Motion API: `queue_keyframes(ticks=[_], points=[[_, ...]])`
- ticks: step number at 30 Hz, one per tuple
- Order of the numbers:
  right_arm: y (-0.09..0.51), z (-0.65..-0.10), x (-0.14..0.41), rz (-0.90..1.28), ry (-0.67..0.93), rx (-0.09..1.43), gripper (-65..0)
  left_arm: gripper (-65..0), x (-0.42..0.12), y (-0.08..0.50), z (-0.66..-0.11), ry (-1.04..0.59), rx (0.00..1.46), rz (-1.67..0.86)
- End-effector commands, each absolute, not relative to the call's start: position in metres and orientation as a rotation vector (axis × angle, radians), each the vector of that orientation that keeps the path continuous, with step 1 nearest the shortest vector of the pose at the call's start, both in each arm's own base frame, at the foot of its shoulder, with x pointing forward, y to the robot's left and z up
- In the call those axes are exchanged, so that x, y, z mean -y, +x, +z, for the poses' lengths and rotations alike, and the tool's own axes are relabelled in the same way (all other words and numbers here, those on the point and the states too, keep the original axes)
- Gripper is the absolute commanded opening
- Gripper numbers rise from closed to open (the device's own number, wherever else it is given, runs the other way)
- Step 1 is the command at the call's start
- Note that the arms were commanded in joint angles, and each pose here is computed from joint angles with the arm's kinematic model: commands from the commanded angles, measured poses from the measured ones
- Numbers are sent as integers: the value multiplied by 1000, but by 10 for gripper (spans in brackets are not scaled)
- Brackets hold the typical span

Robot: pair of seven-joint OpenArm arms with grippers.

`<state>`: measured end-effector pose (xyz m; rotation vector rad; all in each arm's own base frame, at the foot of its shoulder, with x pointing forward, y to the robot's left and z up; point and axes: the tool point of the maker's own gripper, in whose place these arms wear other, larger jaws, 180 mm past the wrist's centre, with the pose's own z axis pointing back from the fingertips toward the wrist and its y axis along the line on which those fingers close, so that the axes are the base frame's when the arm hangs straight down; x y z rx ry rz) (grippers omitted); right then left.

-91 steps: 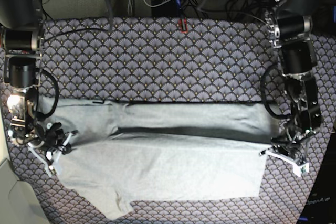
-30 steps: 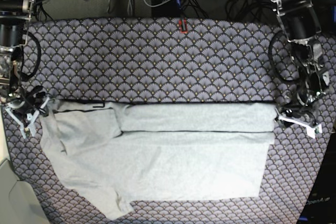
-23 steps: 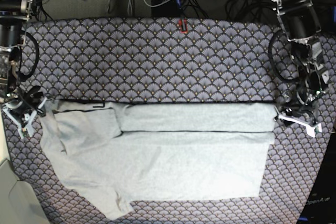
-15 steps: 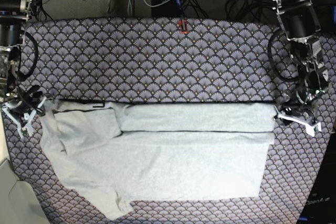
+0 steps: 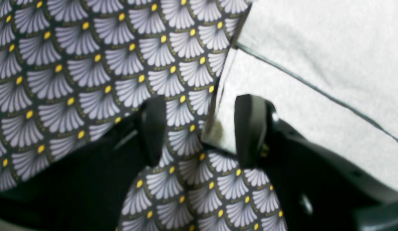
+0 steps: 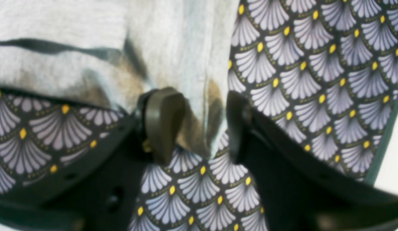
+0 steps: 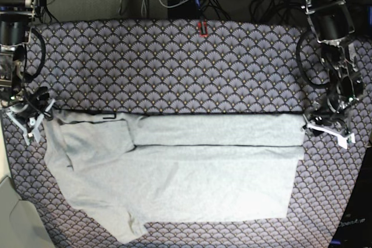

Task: Fold the T-shirt properly
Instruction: 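Lower the folded edge and open both grippers, then pull the folded shirt back toward the robot with both grippers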

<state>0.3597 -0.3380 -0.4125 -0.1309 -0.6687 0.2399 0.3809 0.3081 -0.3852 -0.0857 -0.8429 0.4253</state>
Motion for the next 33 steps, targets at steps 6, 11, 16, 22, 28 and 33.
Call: queue_keyframes(ticks=[6,11,16,22,28,33], points=[[373,-400,333,233,-122,719,-650,-318,-314,395,-365,-81,906,416],[368,-407,328,232,-110,710,-650,-318,-312,396,-366,-85,904,419],[368,-409,326,232,-105,710,-650,-318,-301,388,-393,-116,837,448],[369,-408,326,233,-106,710,-650,-318,-299,392,-400,-111,849,449],[368,-408,326,233,-106,708,-650,-319,-289,390,-419,-115,820,428],[367,-409,326,233,-107,705,-650,-346,-277,391,-421,-141,814,433]])
